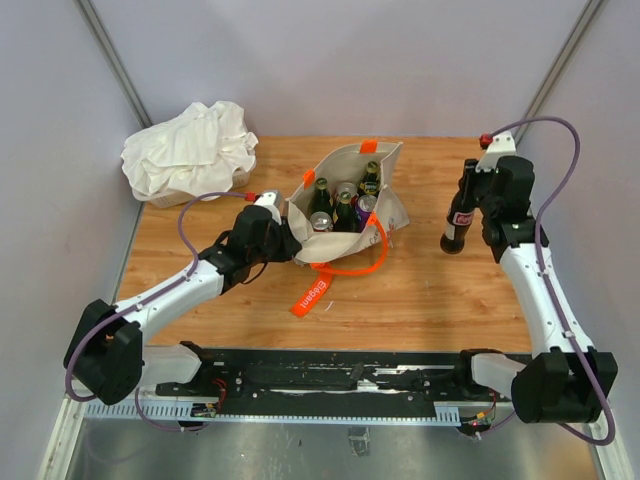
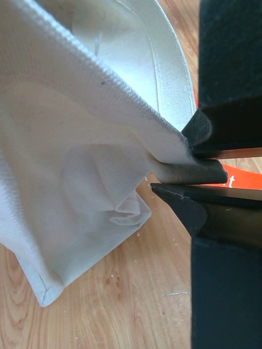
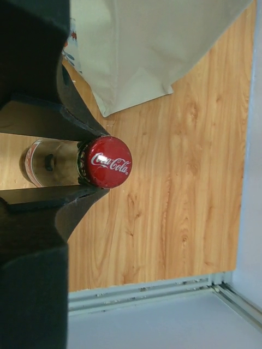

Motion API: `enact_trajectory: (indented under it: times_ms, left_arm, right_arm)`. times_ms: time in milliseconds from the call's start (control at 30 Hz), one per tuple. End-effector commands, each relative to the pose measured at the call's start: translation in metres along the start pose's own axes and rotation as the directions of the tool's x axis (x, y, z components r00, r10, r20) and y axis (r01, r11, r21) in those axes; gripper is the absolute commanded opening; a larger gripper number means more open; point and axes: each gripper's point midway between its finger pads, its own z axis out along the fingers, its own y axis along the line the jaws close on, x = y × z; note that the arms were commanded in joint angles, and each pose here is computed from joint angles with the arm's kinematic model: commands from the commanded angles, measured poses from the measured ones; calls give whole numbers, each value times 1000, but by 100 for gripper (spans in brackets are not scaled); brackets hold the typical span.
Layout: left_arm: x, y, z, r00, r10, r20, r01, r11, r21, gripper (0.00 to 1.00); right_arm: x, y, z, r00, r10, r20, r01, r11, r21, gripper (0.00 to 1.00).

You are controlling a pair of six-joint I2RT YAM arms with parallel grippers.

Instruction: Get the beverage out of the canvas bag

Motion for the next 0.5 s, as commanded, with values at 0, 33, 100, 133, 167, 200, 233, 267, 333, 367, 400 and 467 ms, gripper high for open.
enact_trajectory:
  times_ms: [0,33,100,133,167,200,233,267,333,367,400,467]
  left_arm:
    - [26,23,1,995,21,-101,-30,996,-85,23]
    - [25,23,1,995,22,-102,-31,996,-85,23]
    - [25,22,0,994,25,-107,-33,996,-81,23]
    - [25,21,-1,994,26,-108,-35,996,-79,23]
    - [25,20,-2,994,28,-109,-36,996,-76,23]
    - [24,20,-2,994,30,-106,-38,997,-73,23]
    - [24,19,-3,994,30,-103,-38,997,-69,23]
    - [23,19,-4,994,31,-101,-38,997,-67,23]
    - [23,20,-5,995,31,-96,-37,997,-69,19]
    - [25,21,-6,995,29,-96,-36,997,-70,19]
    - [25,21,-7,995,29,-94,-35,997,-70,19]
    - [26,22,-8,995,26,-93,-33,997,-74,19]
  right_arm:
    - [-67,0,2,934,18,356,-6,999,-35,1]
    - [-64,0,4,927,15,375,-3,999,-33,1]
    - [-62,1,8,911,18,412,-3,999,-37,1]
    - [-63,1,8,903,20,430,-5,999,-36,1]
    - [-62,1,10,898,22,440,-6,999,-38,1]
    - [-62,1,11,891,20,454,-4,999,-38,1]
    - [-63,1,12,885,20,465,-3,999,-37,1]
    - [-64,1,13,880,17,474,-1,999,-35,1]
    - [-67,-1,14,872,0,490,12,1000,-23,1]
    - [-69,-1,15,868,-6,496,17,1000,-18,1]
    - [-71,-2,15,865,-13,502,23,1000,-13,1]
    - [-75,-4,17,860,-23,510,29,1000,-3,1]
